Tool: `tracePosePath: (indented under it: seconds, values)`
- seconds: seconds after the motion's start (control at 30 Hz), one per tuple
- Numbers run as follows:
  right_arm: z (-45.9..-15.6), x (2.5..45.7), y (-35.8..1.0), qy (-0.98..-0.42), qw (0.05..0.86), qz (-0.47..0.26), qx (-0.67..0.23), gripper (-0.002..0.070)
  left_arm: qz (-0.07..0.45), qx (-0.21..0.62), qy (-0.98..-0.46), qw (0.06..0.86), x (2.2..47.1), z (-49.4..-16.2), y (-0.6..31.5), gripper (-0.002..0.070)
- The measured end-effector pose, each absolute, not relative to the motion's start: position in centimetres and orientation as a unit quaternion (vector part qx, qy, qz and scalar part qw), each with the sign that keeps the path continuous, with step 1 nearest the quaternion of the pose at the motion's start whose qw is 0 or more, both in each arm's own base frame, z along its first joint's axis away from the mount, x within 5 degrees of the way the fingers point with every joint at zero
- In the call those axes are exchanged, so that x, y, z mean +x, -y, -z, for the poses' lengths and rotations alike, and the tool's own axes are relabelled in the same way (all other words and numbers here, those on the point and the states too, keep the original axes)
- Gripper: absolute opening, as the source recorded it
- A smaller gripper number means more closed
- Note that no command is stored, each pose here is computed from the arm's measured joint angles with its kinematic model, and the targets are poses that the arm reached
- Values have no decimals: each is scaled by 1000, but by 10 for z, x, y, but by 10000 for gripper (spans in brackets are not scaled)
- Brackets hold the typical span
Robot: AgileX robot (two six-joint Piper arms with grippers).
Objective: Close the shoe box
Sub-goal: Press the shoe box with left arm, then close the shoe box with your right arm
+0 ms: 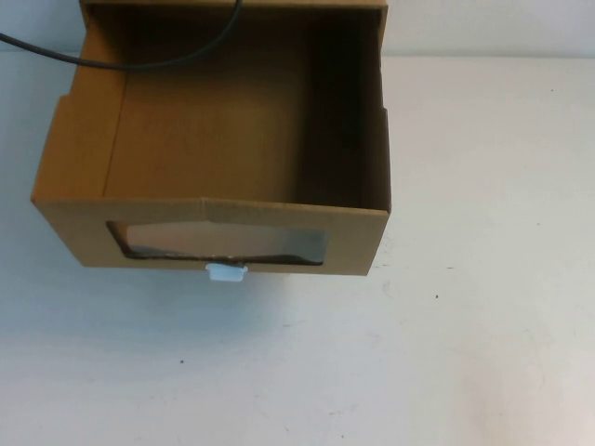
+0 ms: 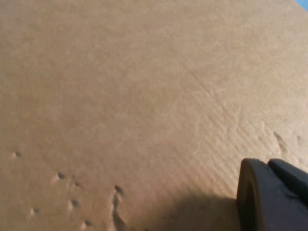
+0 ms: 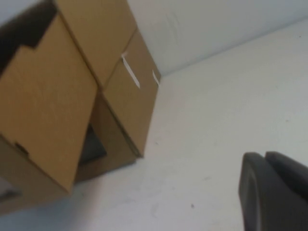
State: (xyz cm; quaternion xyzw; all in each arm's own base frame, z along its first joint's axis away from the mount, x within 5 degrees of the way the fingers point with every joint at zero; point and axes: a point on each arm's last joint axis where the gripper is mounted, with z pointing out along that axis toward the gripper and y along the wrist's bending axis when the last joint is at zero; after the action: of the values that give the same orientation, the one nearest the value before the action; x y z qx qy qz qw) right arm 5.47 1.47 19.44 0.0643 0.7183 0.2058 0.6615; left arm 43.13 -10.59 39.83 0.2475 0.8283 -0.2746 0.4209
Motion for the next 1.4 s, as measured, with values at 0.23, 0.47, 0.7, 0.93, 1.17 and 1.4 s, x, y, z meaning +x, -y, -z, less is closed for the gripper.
tracePosePath:
  seconds: [0.23, 0.47, 0.7, 0.93, 1.17, 1.4]
  values:
    - [-201, 55, -13, -673, 648, -309, 177, -13, 275, 247, -828, 421, 431, -398, 106, -2]
    - [-242, 51, -39, -753, 542, -365, 75, -12, 275, 249, -829, 419, 431, -398, 106, -2]
    - [-289, 76, -53, -860, 414, -289, -72, -11, 275, 249, -829, 419, 431, -398, 106, -2]
    - [-313, 126, -62, -895, 335, -261, -137, -11, 282, 237, -832, 414, 431, -398, 106, -2]
    - [-328, 162, -100, -882, 315, -280, -212, -11, 284, 234, -833, 413, 431, -398, 106, -2]
    - [-341, 168, -176, -851, 330, -275, -302, -11, 289, 231, -832, 412, 430, -399, 107, -2]
